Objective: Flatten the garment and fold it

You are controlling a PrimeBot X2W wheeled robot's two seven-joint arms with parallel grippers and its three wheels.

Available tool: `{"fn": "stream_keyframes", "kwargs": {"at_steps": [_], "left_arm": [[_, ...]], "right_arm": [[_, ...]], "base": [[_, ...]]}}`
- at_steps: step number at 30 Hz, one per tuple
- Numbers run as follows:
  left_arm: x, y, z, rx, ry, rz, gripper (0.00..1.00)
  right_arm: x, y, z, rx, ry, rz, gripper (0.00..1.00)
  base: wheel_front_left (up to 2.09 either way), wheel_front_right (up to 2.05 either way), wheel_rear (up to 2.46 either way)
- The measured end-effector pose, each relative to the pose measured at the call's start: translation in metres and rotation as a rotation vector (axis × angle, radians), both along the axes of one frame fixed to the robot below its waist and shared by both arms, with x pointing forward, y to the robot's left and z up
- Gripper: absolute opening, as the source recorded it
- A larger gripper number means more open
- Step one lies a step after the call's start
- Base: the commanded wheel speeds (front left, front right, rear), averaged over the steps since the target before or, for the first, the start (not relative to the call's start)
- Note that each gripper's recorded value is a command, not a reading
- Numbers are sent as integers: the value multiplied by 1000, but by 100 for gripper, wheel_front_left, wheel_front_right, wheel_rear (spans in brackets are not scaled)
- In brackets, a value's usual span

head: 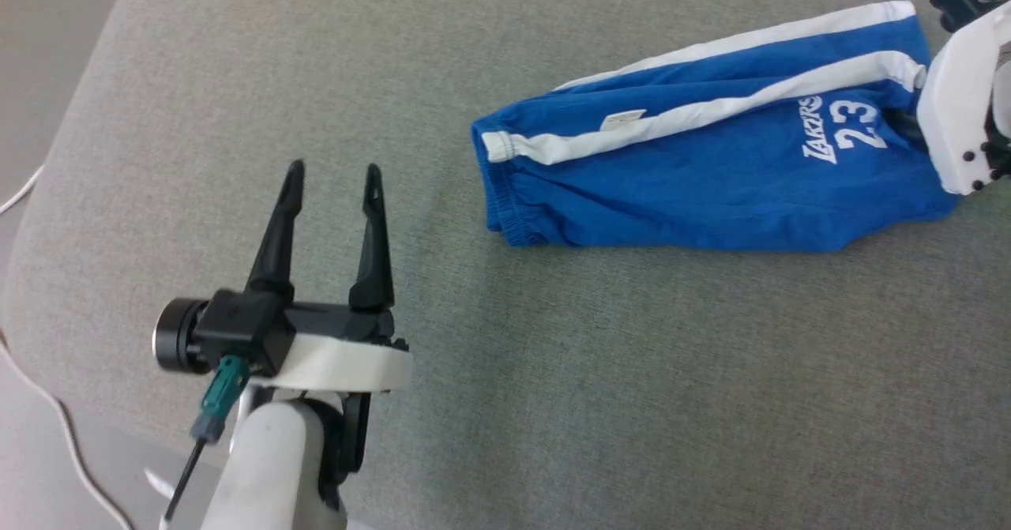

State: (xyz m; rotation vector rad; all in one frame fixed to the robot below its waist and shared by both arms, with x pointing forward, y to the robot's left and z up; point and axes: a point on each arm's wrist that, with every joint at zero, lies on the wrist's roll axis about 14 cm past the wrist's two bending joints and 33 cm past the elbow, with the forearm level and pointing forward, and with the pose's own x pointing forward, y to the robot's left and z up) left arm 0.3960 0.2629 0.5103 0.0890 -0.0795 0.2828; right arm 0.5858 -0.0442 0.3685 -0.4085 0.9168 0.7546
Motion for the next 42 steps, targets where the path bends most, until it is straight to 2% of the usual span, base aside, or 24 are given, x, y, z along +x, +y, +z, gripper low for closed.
{"fn": "stream_keyframes", "kwargs": {"at_steps": [1,9,15,22,25,32,36,37,38,39,42], "left_arm": [[3,-2,-3,-6,8,-18,100],[19,-15,-40,-33,143,-199,100],[42,-26,-54,-67,331,-307,100],[51,-63,-75,-141,586,-482,100],[51,-60,-89,-129,699,-501,100],[57,-64,-118,-215,891,-511,100],[59,-69,-124,-225,994,-541,100],[60,-69,-123,-224,1006,-548,77],[61,-70,-123,-224,1011,-553,27],[61,-71,-122,-227,1011,-559,0],[61,-79,-118,-266,999,-583,0]], "right_arm": [[0,0,1,7,-6,-1,0],[-17,3,11,47,-41,9,0],[-28,-2,19,48,-65,11,0],[-30,-2,21,55,-87,19,0],[-30,-2,17,53,-87,24,0],[-26,-3,14,54,-100,34,0],[-26,-5,15,58,-107,34,0],[-27,-5,15,62,-109,33,0],[-27,-6,16,65,-113,31,0],[-27,-6,17,69,-118,30,0],[-27,-7,26,81,-144,28,0]], "base": [[0,0,0],[0,0,0],[0,0,0],[0,0,0],[0,0,0],[0,0,0],[0,0,0],[0,0,0],[0,0,0],[0,0,0],[0,0,0]]}}
